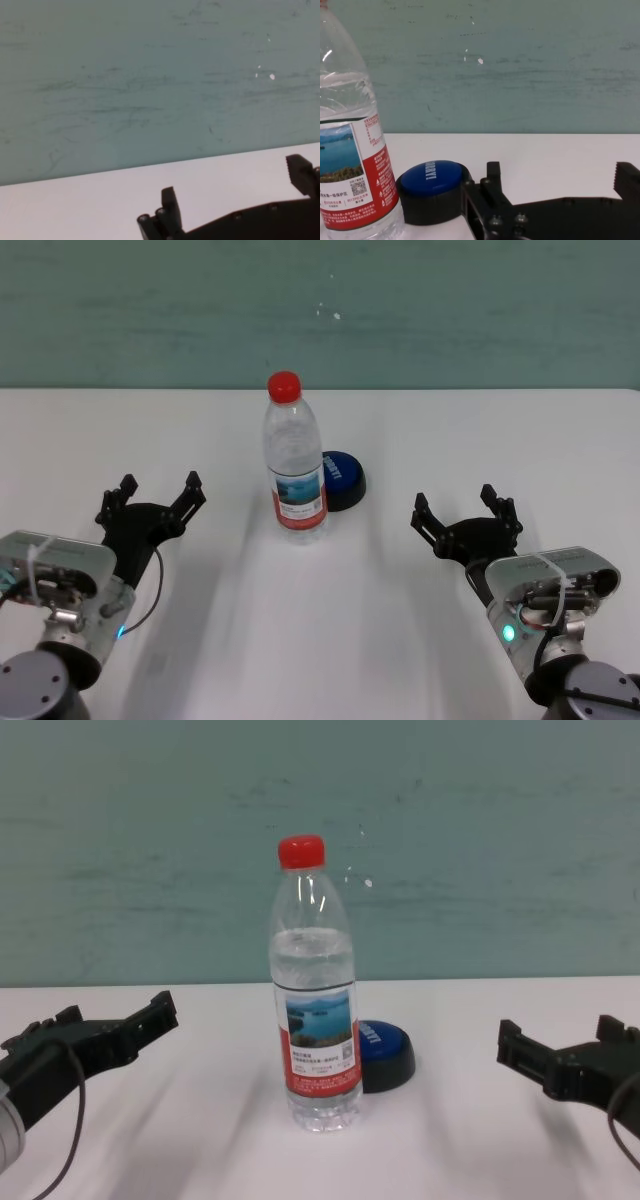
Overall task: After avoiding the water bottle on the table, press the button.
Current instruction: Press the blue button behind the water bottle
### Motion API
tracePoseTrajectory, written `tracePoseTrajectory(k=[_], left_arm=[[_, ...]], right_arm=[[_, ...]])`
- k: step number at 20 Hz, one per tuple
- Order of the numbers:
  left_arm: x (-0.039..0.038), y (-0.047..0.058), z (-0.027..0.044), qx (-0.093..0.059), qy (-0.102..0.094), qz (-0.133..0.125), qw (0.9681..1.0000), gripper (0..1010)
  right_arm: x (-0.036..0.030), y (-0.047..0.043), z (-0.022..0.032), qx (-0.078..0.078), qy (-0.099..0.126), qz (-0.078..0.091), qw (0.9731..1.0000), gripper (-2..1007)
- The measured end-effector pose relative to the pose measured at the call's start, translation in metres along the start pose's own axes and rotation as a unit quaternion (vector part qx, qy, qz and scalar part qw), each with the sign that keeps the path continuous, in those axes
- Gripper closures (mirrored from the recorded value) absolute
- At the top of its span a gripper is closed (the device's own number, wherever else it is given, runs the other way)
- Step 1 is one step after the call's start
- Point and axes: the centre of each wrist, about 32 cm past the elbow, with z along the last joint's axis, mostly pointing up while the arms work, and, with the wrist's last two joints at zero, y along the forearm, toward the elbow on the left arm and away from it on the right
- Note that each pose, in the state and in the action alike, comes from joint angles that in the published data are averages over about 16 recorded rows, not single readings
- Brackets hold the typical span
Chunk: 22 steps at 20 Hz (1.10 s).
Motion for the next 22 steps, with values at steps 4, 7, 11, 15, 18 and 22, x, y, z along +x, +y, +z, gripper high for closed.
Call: tracePoseTrajectory(k=[4,7,11,15,18,22], left_arm=[[0.0000,0.0000,0.0000,0.000,0.000,0.000,1.0000,10],[0.0000,0.0000,0.0000,0.000,0.000,0.000,1.0000,10],[0.0000,0.0000,0.0000,0.000,0.000,0.000,1.0000,10],[0.0000,0.0000,0.0000,0.000,0.000,0.000,1.0000,10],[0.0000,0.0000,0.0000,0.000,0.000,0.000,1.0000,10],[0.0000,0.0000,0.0000,0.000,0.000,0.000,1.0000,10]], right_arm=[[0.0000,0.0000,0.0000,0.000,0.000,0.000,1.0000,1],[0.0000,0.0000,0.0000,0.000,0.000,0.000,1.0000,1],[0.0000,0.0000,0.0000,0.000,0.000,0.000,1.0000,1],[0.0000,0.0000,0.0000,0.000,0.000,0.000,1.0000,1],[0.0000,0.0000,0.0000,0.000,0.000,0.000,1.0000,1],[0.0000,0.0000,0.0000,0.000,0.000,0.000,1.0000,1]])
